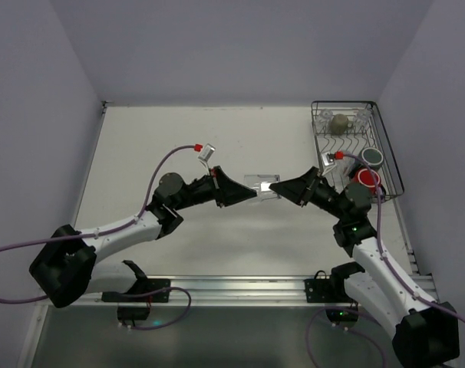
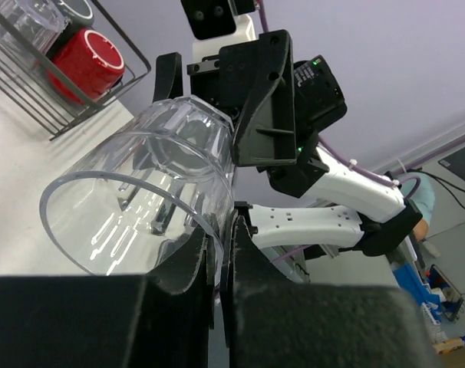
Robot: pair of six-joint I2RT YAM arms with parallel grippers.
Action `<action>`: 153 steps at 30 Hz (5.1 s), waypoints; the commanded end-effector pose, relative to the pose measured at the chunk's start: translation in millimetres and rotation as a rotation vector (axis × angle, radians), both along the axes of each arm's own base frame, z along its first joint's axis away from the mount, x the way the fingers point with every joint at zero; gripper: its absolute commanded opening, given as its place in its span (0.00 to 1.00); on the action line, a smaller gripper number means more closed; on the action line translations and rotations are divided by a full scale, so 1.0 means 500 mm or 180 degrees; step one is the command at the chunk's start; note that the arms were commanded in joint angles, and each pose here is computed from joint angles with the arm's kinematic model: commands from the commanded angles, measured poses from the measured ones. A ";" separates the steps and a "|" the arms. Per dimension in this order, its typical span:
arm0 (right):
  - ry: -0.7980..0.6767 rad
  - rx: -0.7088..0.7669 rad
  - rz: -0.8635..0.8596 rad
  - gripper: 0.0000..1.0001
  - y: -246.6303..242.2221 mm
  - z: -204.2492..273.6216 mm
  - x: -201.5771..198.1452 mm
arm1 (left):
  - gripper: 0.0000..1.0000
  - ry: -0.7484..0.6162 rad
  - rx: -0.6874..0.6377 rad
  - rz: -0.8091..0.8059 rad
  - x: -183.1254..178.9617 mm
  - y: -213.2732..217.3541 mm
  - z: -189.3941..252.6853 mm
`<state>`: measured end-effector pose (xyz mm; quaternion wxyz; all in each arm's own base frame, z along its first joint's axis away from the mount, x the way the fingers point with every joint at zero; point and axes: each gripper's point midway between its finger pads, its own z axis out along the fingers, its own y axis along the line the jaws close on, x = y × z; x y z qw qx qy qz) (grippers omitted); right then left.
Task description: Unload the cups from the dish rack
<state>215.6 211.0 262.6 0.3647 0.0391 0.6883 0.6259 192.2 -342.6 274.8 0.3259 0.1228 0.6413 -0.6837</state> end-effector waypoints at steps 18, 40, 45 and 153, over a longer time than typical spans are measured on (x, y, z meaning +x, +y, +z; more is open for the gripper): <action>0.0136 -0.1452 -0.0693 0.99 -0.080 -0.161 0.013 | 0.00 0.0374 0.4426 0.1801 0.316 0.376 -0.250; 0.0057 -0.1672 -0.0818 0.99 -0.101 -0.159 0.017 | 0.65 0.0701 0.5374 0.1459 0.332 0.429 -0.355; -0.0008 -0.1663 -0.0957 0.99 -0.109 -0.116 0.031 | 0.89 0.0556 0.5119 0.1688 0.353 0.412 -0.295; -0.0156 -0.0898 -0.0434 0.99 -0.029 -0.072 0.024 | 0.00 -0.0349 0.3350 0.2374 0.242 0.313 0.010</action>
